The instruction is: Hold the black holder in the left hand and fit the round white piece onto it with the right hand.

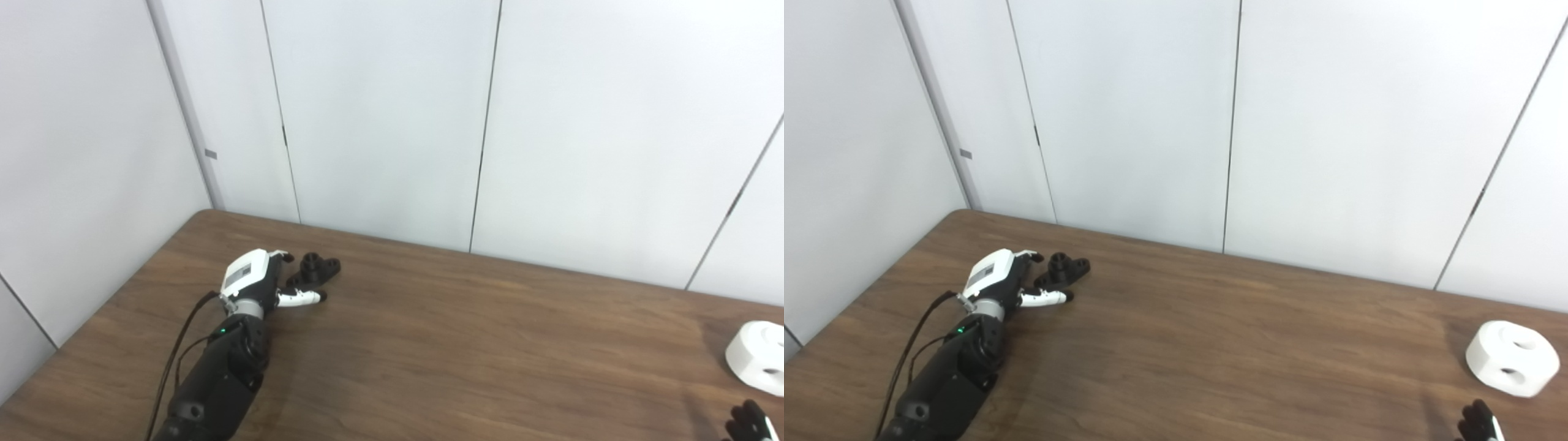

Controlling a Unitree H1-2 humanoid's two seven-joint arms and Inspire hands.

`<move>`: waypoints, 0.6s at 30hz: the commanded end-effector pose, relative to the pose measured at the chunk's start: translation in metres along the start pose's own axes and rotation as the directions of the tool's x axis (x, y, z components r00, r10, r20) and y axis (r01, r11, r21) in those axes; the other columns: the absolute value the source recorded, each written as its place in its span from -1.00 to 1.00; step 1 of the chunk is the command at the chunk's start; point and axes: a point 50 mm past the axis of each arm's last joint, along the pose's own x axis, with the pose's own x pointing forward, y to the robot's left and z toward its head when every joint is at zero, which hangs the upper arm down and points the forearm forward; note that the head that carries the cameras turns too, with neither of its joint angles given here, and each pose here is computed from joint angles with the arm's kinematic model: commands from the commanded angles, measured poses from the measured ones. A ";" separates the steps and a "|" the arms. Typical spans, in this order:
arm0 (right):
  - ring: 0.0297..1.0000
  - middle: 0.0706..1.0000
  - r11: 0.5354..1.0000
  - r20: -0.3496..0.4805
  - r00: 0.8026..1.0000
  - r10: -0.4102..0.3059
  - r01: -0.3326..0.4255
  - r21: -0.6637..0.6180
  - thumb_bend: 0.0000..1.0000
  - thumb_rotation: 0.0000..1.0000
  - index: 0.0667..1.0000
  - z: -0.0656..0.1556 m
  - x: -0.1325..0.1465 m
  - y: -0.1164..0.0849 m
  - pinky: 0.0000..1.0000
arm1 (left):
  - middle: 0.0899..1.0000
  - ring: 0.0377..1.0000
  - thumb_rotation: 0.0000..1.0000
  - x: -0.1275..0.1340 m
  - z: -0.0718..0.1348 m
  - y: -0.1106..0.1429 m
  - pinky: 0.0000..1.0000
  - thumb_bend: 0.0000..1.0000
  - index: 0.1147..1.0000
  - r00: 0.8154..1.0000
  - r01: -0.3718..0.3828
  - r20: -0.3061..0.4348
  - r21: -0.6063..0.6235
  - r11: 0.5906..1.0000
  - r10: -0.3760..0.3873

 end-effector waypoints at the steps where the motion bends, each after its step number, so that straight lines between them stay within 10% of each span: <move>1: 1.00 1.00 0.999 -0.064 0.998 -0.005 0.007 0.033 0.36 1.00 1.00 -0.015 -0.016 0.006 1.00 | 0.80 0.92 -0.16 0.016 0.014 0.036 1.00 0.77 0.61 0.993 -0.111 0.041 0.015 0.994 0.110; 18: 1.00 1.00 1.000 -0.058 0.998 -0.003 0.005 0.030 0.25 1.00 1.00 -0.011 -0.017 0.007 1.00 | 0.72 0.88 -0.23 0.019 0.015 0.037 1.00 0.73 0.29 0.997 -0.078 0.014 0.021 0.997 0.078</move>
